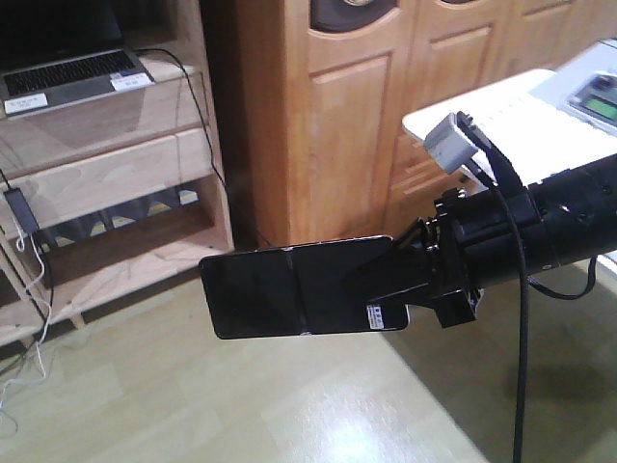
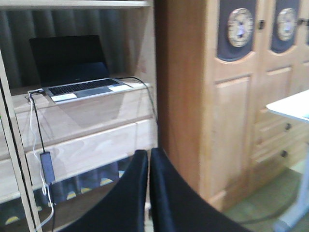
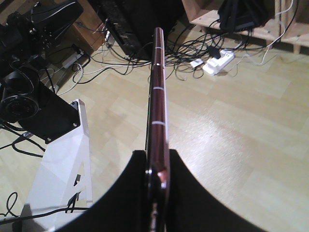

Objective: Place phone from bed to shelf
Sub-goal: 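Hold the phone in the right gripper while the base drives to the shelf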

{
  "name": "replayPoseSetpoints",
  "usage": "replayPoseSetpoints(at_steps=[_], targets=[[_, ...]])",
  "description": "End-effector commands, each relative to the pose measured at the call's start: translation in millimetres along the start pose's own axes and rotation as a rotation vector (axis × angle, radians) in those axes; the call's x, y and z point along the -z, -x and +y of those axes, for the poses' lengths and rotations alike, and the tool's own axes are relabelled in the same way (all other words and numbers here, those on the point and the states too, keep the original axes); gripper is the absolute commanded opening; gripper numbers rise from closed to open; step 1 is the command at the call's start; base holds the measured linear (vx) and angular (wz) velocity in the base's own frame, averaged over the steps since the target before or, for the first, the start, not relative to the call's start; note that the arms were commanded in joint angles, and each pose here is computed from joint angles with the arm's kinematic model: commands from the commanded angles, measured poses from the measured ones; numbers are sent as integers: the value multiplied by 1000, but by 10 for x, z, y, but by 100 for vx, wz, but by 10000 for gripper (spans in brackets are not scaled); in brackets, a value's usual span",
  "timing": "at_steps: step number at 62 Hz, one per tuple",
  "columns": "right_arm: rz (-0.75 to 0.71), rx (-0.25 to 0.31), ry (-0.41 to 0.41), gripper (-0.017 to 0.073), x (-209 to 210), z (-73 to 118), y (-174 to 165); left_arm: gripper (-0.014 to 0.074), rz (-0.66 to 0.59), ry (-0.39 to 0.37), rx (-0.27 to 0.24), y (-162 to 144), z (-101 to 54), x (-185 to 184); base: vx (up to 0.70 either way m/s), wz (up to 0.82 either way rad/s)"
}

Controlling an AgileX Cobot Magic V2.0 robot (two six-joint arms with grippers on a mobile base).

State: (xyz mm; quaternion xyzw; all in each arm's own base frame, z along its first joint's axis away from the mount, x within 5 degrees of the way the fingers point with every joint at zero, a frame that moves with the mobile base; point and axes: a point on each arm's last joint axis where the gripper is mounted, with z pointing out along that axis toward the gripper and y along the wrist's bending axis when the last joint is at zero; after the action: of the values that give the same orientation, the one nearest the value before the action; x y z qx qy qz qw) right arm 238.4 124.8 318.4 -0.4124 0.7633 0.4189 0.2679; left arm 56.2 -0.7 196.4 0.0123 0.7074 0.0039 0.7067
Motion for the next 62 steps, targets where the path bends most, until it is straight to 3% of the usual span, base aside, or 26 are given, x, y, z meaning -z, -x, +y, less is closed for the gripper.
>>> replayPoseSetpoints(at_steps=[1, 62], targets=[[-71, 33, 91, -1, 94, 205, 131, 1, -106, 1, 12, 157, 4, 20, 50, 20], [-71, 33, 91, -1, 94, 205, 131, 1, -106, 1, 12, 157, 4, 20, 45, 30]])
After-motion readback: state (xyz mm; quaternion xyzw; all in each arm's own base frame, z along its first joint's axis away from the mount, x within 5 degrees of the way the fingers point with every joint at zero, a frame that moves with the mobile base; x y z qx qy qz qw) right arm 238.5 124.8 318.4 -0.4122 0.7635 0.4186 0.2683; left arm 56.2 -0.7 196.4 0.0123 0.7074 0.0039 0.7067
